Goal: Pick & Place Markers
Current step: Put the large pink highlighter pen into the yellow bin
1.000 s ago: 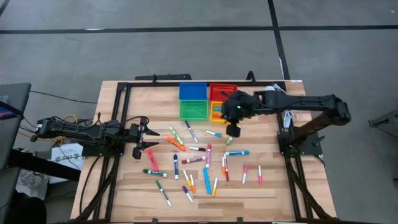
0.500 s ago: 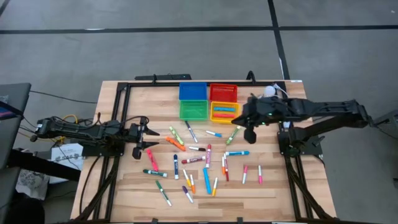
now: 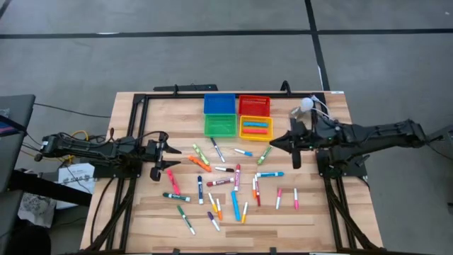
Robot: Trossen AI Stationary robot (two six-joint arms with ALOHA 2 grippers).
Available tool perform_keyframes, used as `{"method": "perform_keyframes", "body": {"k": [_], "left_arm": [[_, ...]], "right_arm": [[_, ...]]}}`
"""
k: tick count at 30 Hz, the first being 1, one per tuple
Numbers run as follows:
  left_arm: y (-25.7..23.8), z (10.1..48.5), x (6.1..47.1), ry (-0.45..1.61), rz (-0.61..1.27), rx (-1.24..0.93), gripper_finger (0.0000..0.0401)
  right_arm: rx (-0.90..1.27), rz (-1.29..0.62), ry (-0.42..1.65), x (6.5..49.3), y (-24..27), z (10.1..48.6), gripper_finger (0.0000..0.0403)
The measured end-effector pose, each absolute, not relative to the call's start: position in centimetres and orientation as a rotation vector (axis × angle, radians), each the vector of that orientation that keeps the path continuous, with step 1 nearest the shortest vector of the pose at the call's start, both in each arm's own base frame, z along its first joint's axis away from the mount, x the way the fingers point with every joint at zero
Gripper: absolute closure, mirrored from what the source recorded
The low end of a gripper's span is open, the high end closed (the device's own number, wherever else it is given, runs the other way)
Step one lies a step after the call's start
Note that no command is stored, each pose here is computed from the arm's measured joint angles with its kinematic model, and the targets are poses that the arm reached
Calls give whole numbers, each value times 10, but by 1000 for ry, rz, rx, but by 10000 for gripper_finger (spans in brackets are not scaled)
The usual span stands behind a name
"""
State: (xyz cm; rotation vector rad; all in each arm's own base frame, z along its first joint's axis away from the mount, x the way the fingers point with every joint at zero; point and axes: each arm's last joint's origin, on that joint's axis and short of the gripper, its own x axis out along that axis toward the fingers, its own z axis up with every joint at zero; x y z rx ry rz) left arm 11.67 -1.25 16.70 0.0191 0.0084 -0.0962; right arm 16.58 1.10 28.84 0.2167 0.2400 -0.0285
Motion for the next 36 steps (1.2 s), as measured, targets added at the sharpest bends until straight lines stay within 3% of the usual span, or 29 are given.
{"method": "perform_keyframes", "body": {"k": [16,24,36], "left_arm": [[-13,175,116,-73,-96,7,223],[-13,188,120,-75,-104,-185,223],[-22,239,169,48,-230,-245,223]], "right_arm": [[238,22,-3,120,10,271,402],[269,25,-153,91,6,265,402],[291,-3,-257,72,3,252,402]]}}
